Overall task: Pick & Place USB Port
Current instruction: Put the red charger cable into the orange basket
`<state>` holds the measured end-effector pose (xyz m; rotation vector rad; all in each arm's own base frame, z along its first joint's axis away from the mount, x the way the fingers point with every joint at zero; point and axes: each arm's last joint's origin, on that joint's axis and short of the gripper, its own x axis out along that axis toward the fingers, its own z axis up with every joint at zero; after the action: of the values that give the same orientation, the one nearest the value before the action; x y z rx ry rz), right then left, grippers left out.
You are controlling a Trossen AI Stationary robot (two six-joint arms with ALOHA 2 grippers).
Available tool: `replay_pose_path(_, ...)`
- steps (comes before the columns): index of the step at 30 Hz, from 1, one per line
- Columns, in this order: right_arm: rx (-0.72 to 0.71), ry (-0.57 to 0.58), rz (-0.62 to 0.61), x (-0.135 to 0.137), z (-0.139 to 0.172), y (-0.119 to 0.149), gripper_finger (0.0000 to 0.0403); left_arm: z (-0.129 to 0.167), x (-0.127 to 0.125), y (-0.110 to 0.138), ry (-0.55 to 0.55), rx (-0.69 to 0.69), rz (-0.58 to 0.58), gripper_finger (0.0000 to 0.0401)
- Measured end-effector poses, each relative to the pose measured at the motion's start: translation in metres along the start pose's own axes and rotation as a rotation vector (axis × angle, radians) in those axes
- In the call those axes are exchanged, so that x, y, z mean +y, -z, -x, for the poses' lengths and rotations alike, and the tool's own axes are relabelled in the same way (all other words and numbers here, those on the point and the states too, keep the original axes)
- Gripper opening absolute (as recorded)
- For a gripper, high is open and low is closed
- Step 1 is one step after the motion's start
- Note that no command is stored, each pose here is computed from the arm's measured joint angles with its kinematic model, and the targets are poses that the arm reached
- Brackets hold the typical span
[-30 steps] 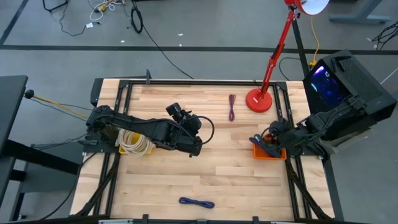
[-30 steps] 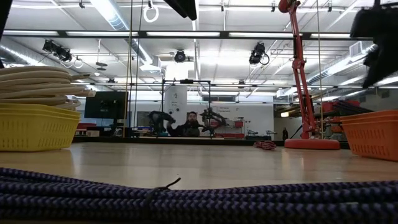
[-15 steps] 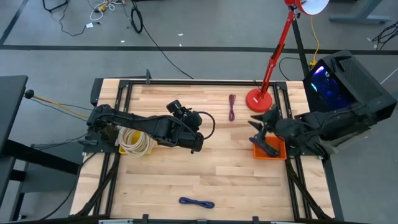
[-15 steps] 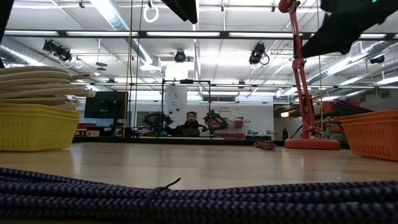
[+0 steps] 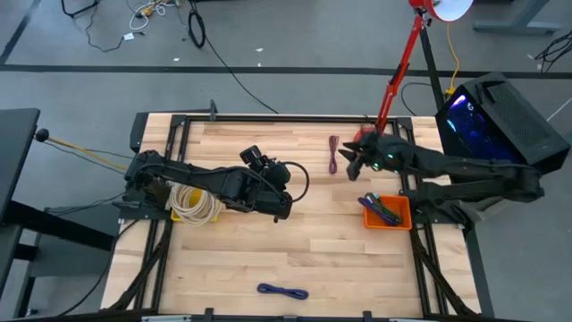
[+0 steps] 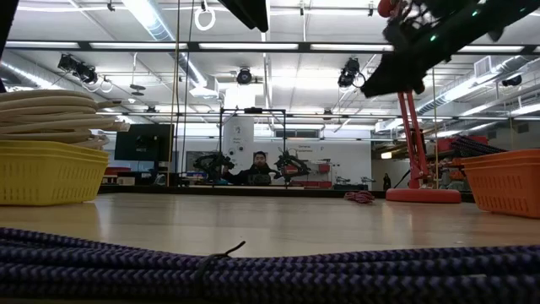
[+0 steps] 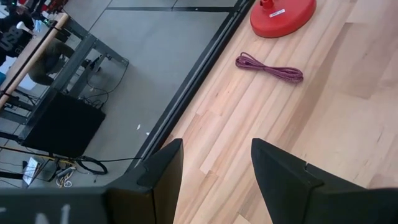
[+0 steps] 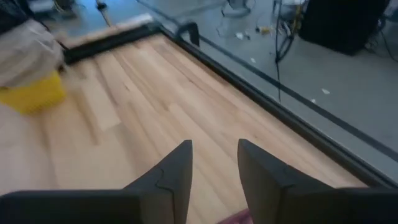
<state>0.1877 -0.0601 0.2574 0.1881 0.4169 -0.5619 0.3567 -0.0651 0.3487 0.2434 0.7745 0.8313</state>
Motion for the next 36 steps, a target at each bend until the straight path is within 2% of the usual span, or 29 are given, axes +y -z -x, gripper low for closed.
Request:
replay_pose_path(6, 0.083, -0.001, -0.016, -0.015, -0.030, 0.006, 0.0143, 0.000, 0.000, 0.000, 0.009, 0.005, -0.001, 0.0195)
replay_pose_path(13, 0.154, -0.020, -0.075, -0.027, -0.051, 0.014, 0.0194, 0.000, -0.001, 0.000, 0.020, 0.011, -0.002, 0.0195)
replay_pose_path(19, 0.218, 0.000, -0.072, -0.026, -0.077, 0.028, 0.0222, 0.000, -0.001, 0.000, 0.021, 0.010, -0.001, 0.0195)
replay_pose_path(25, 0.279, 0.046, -0.072, -0.030, -0.096, 0.042, 0.0228, 0.000, -0.001, 0.000, 0.024, 0.012, -0.001, 0.0195)
replay_pose_path(33, 0.320, 0.160, -0.059, -0.035, -0.099, 0.049, 0.0229, 0.000, -0.001, 0.000, 0.025, 0.012, -0.001, 0.0195)
replay_pose_path(36, 0.340, 0.188, -0.098, -0.036, -0.098, 0.051, 0.0229, 0.000, -0.001, 0.000, 0.025, 0.012, -0.001, 0.0195)
